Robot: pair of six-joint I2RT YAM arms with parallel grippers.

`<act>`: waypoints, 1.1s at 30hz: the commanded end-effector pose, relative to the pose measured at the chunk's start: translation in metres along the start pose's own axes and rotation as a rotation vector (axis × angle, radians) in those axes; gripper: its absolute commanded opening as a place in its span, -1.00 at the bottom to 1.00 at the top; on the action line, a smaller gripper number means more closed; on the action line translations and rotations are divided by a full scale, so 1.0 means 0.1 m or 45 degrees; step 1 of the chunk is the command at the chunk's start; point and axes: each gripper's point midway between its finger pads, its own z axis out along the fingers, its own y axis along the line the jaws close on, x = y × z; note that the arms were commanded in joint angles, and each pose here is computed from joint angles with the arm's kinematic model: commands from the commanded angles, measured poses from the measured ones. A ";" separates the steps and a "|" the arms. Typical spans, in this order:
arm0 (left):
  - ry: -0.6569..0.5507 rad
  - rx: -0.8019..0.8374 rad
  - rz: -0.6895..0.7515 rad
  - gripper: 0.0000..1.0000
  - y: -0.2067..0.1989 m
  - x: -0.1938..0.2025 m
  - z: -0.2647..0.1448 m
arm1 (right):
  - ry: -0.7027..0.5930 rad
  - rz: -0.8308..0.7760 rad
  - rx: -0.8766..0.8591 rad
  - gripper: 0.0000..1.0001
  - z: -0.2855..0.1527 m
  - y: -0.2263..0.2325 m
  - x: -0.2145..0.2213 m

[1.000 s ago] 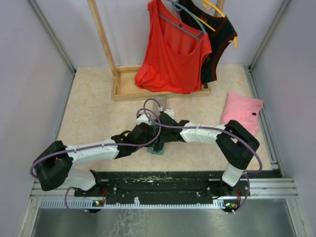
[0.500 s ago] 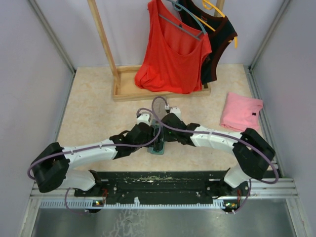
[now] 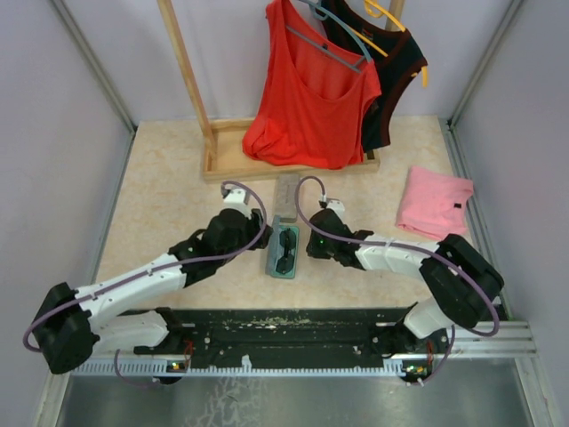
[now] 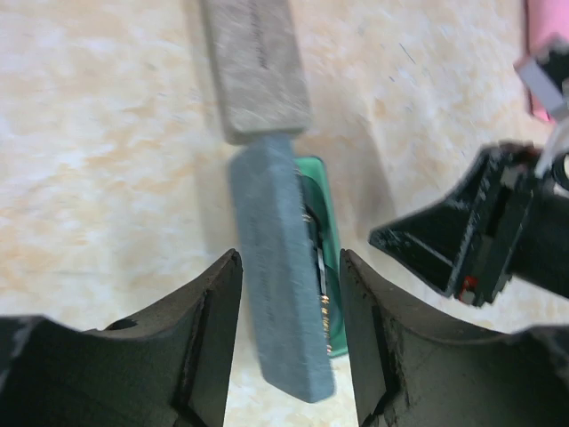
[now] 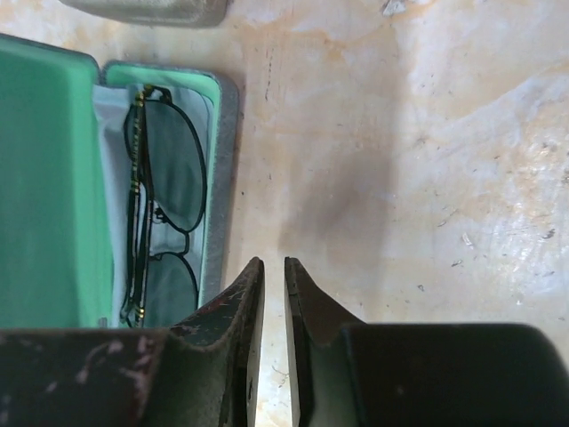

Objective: Organize the sunglasses
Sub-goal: Close the sunglasses case at the center of the board.

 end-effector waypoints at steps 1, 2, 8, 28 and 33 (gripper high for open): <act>-0.036 -0.098 -0.008 0.04 0.35 -0.05 -0.04 | 0.003 0.017 -0.064 -0.74 0.09 0.13 -0.02; -0.022 -0.115 -0.010 0.01 0.41 -0.01 -0.03 | 0.011 0.015 -0.066 -0.79 0.11 0.14 -0.01; 0.085 -0.141 0.005 -0.10 0.51 0.29 0.08 | 0.038 0.007 -0.106 -0.95 0.20 0.22 0.02; 0.261 0.089 0.043 -0.16 0.10 0.68 0.34 | 0.102 -0.006 -0.196 -1.00 0.29 0.39 0.09; 0.293 0.090 0.044 -0.16 0.04 0.79 0.36 | 0.109 -0.011 -0.198 -1.00 0.29 0.39 0.09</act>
